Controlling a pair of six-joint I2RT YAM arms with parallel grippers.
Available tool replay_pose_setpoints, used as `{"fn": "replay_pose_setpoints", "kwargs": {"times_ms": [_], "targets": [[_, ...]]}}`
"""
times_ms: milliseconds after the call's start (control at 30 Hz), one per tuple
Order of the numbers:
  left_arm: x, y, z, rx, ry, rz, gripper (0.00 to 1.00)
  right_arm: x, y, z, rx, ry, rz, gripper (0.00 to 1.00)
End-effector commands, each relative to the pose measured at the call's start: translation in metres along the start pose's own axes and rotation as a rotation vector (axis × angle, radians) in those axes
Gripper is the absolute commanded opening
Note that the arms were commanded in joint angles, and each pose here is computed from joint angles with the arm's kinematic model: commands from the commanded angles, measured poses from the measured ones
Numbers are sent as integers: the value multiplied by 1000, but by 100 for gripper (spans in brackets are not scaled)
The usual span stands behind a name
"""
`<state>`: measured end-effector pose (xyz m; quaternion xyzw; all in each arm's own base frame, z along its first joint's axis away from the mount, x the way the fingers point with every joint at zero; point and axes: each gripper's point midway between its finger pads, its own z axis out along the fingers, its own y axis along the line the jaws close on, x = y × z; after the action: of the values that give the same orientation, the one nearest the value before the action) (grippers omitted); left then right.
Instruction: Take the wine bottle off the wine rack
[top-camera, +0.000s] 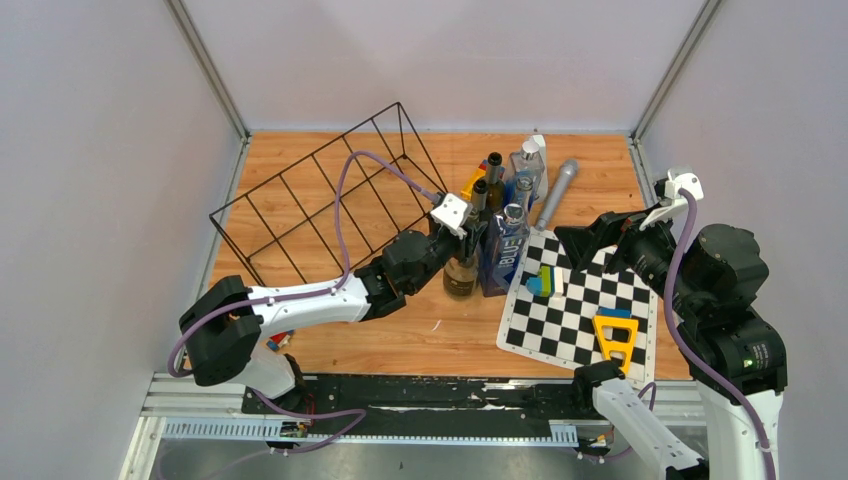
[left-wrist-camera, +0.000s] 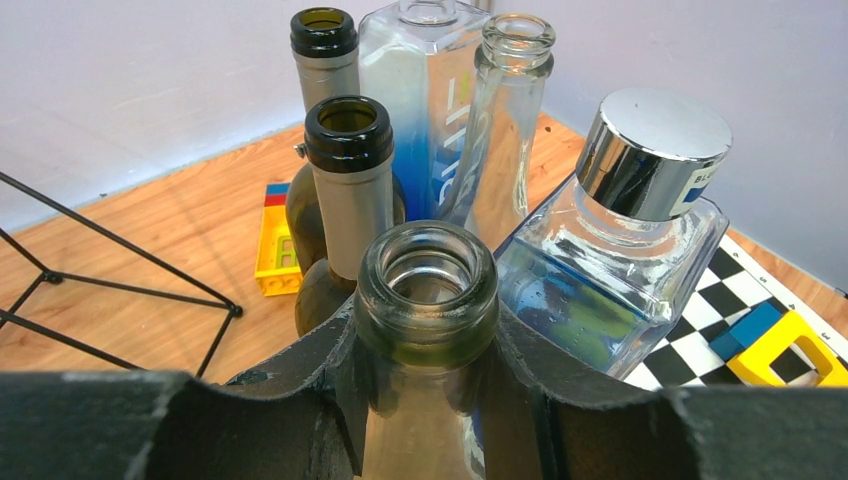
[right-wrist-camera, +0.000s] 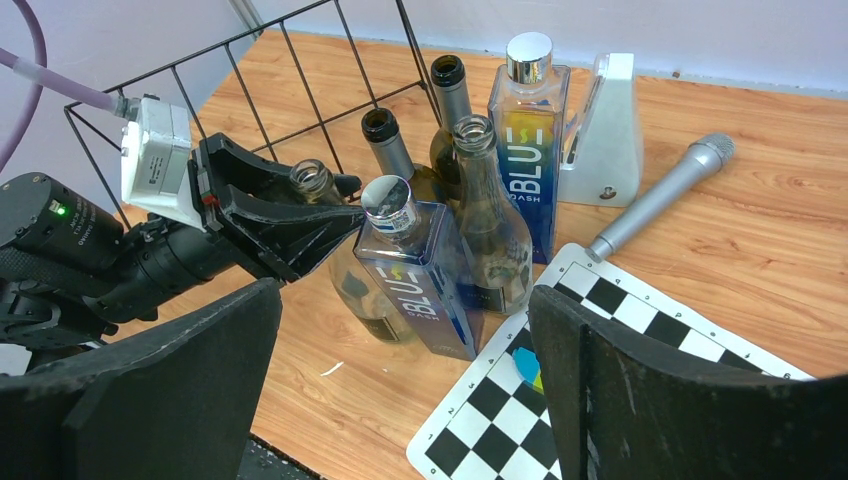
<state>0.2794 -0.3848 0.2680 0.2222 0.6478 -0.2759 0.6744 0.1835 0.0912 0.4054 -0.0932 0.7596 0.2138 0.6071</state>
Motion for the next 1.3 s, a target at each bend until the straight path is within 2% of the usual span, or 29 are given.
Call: {"fn": "replay_pose_setpoints", "kwargs": {"times_ms": [0, 133, 433, 533, 767, 1267], "targets": [[-92, -1, -1, -12, -297, -131, 10, -6, 0, 0, -7, -25, -27, 95], [-86, -1, -3, -10, -287, -130, 22, -6, 0, 0, -8, -25, -30, 96], [-70, -5, -2, 8, -250, -136, 34, -7, 1, -1, -8, -27, -36, 95], [-65, -7, -1, 10, -227, -133, 42, -7, 1, -2, -9, -29, -39, 96], [-53, -8, 0, 13, -186, -127, 54, -7, 1, -2, -8, -29, -43, 96], [-45, 2, -3, -41, -150, -117, 71, -6, 1, -3, -9, -28, -42, 95]]}}
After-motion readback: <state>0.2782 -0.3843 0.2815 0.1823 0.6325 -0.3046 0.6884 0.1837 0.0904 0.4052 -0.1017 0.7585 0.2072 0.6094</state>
